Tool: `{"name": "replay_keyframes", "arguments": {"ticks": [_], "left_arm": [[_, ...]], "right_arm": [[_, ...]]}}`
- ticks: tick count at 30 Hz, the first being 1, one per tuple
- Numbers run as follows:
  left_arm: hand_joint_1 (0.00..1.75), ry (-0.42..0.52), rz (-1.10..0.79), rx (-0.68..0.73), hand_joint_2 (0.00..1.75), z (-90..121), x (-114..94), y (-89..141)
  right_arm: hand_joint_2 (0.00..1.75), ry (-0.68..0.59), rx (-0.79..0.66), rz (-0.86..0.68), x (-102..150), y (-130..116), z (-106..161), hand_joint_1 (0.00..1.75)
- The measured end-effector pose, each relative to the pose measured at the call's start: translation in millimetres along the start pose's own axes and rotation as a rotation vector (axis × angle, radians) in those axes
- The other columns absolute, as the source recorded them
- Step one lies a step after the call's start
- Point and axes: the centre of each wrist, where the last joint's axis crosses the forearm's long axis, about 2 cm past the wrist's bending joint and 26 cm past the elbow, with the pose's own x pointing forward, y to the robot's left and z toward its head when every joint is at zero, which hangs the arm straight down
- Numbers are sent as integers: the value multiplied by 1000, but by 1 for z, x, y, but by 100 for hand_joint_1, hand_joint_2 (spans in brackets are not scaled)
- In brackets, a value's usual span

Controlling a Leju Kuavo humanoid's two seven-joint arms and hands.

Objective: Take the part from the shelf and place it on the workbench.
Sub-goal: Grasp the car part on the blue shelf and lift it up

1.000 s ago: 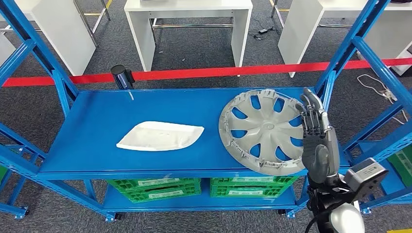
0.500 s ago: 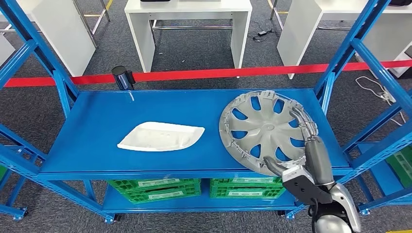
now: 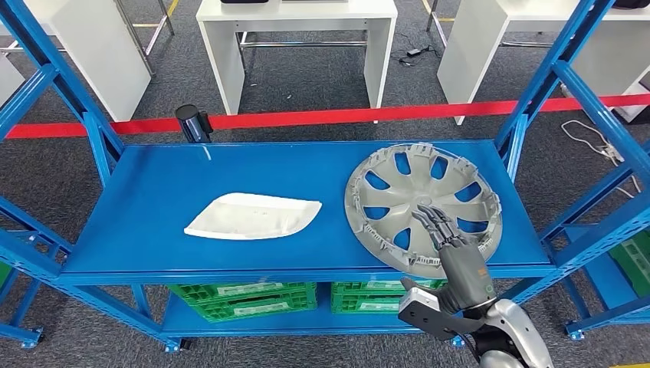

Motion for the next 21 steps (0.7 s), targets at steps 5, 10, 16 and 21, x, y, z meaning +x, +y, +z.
{"name": "replay_keyframes", "arguments": {"ticks": [5,10,16,21], "left_arm": [[0,-1,-1,0,0,0,0,0],[0,-1,-1,-1,0,0,0,0],[0,-4,-1,-2,0,0,0,0],[0,-7,-1,-2,0,0,0,0]], "right_arm": [[175,8,72,-12,-12,6,-4,0],[175,16,112,-5,-19,10,-10,0],[175,18,142,44,-27,14,-20,0],[175,38,173,82,-34,17,-28,0]]}}
